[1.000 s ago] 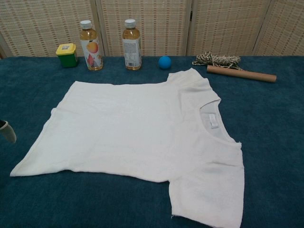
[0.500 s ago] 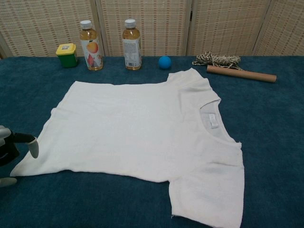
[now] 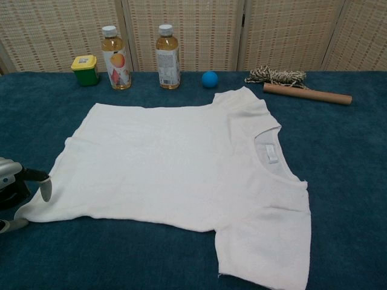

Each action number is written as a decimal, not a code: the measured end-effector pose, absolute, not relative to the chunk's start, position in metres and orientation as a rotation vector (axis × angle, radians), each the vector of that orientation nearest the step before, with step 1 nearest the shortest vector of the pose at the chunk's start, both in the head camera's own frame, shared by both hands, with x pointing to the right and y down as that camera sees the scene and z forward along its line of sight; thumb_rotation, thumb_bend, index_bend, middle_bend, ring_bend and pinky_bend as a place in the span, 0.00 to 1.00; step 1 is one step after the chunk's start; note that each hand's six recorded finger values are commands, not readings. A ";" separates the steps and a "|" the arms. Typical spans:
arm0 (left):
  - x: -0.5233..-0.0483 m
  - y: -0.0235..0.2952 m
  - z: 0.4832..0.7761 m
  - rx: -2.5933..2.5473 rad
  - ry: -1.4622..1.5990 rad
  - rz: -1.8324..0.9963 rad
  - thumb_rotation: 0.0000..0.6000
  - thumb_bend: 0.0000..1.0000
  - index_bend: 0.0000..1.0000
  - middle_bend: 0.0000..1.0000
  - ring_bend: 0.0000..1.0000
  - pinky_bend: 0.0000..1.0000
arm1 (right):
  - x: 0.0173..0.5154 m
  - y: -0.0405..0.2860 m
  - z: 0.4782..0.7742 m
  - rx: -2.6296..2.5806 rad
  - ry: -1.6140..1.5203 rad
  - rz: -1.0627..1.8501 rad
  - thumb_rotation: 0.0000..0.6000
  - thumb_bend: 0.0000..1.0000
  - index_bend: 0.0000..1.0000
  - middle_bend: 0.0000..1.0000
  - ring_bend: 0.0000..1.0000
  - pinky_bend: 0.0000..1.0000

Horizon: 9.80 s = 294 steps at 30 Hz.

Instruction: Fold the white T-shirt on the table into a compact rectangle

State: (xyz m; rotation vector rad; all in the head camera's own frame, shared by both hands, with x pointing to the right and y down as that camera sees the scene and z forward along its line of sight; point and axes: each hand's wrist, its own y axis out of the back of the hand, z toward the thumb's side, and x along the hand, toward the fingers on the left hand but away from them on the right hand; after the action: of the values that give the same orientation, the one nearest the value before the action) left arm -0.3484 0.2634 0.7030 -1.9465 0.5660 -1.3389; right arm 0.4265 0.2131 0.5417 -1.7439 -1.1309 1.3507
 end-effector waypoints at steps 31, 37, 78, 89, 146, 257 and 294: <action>-0.334 0.255 0.708 -1.943 0.644 -1.308 1.00 0.57 0.65 0.96 0.91 1.00 | 0.416 0.216 0.551 -1.792 -1.091 1.302 1.00 0.31 0.23 0.38 0.31 0.37; -0.330 0.258 0.703 -1.957 0.653 -1.306 1.00 0.57 0.64 0.96 0.91 1.00 | 0.383 0.216 0.566 -1.844 -0.939 1.190 1.00 0.32 0.25 0.61 0.62 0.71; -0.332 0.262 0.701 -1.989 0.678 -1.362 1.00 0.57 0.62 0.96 0.91 1.00 | 0.272 0.249 0.703 -2.035 -0.470 1.085 1.00 0.20 0.47 0.89 0.88 0.94; -0.337 0.263 0.701 -1.979 0.688 -1.376 1.00 0.57 0.62 0.96 0.91 1.00 | 0.261 0.246 0.717 -2.034 -0.450 1.082 1.00 0.21 0.47 0.89 0.88 0.94; -0.349 0.272 0.642 -2.267 0.812 -1.245 1.00 0.57 0.64 0.96 0.91 1.00 | 0.279 0.236 0.646 -2.151 -0.619 1.045 1.00 0.59 0.79 0.95 0.92 0.94; -0.339 0.177 0.716 -2.060 0.630 -1.592 1.00 0.32 0.00 0.91 0.89 1.00 | 0.251 0.201 0.693 -1.919 -0.730 1.121 1.00 0.65 0.86 0.99 0.94 0.95; -0.380 0.196 0.618 -1.973 0.978 -1.485 1.00 0.30 0.00 0.91 0.89 1.00 | 0.247 0.161 0.736 -1.986 -0.748 1.364 1.00 0.26 0.01 0.92 0.93 0.95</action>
State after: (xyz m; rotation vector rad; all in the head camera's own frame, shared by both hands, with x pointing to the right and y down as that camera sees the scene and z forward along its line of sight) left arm -0.3798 0.1964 0.6183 -1.9731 0.9784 -1.4852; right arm 0.2467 0.1609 0.7359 -1.9859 -0.7482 1.3642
